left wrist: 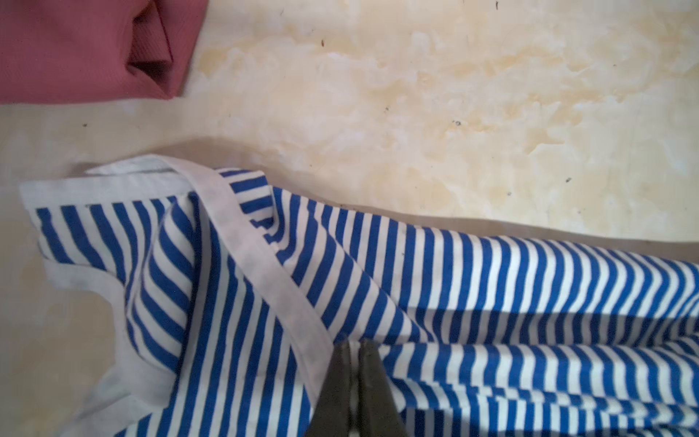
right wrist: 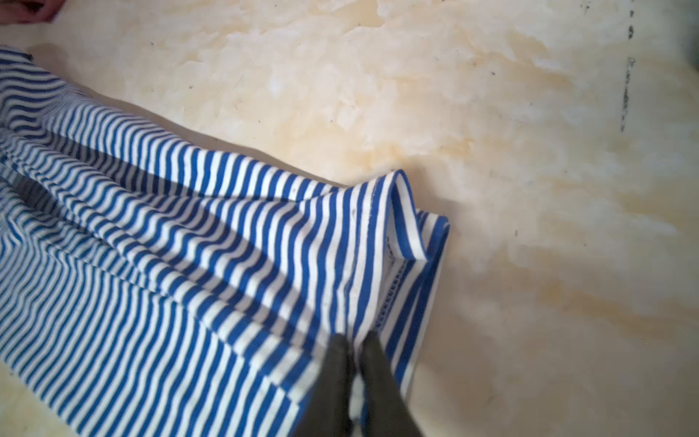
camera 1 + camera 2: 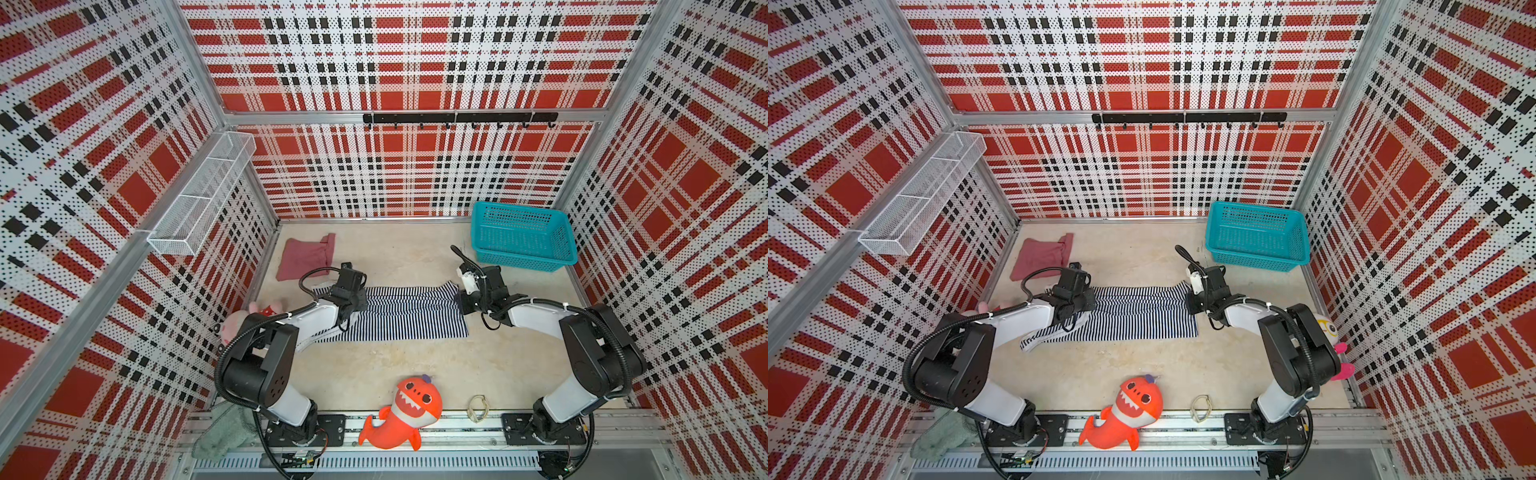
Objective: Fold and stack tank tops
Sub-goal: Fold the tank top at the center of the table, then smooth out the tank top at the center of the table.
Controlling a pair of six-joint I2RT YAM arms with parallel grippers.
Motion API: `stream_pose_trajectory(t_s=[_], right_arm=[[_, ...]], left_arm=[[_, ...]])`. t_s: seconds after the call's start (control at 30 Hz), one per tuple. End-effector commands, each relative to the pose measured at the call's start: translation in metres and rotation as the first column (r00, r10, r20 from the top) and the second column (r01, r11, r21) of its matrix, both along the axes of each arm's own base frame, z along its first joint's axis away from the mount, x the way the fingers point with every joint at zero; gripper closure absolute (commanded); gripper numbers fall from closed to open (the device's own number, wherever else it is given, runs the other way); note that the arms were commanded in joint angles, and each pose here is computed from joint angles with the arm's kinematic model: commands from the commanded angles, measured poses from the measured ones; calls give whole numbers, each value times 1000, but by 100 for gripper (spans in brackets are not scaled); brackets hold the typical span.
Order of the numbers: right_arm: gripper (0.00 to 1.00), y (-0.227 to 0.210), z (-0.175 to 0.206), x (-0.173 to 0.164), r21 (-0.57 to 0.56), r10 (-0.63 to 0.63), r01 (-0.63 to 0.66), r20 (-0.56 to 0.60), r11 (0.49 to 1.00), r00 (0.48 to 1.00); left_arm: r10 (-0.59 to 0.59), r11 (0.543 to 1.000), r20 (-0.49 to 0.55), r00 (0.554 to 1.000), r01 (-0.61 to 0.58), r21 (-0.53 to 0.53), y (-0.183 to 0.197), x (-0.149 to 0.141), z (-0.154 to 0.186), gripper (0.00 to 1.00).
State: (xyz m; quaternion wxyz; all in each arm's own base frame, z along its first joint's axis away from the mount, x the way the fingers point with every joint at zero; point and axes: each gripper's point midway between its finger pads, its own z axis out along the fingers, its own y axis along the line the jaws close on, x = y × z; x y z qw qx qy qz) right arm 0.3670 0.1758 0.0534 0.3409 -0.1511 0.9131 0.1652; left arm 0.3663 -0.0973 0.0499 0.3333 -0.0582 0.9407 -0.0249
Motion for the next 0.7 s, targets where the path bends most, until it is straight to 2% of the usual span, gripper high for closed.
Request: stream_pose_trajectory(t_s=[0.0,0.1,0.2,0.3,0.4,0.67], right_arm=[[74,-7,14,5,3,-47,47,54,999,997],[64,-14,20,1,-3,-70,70,58,998,996],[58,-24,30,-3,5,-113,113,65,994,991],[58,-23,44,-3,38,-150,148,60,988,987],[59,-9,58,2,70,-180,177,39,982,983],[73,36,35,23,127,-209,221,-102,967,973]], left_arm=[[58,998,27,998,-57,-33,3,-8,12,91],[92,994,43,995,-89,-69,7,-21,24,69],[125,989,97,987,-116,-97,15,-27,48,58],[121,984,142,982,-100,-150,12,-20,70,55],[76,977,140,987,-46,-208,-9,-6,74,56],[-20,950,108,994,52,-308,-67,31,44,58]])
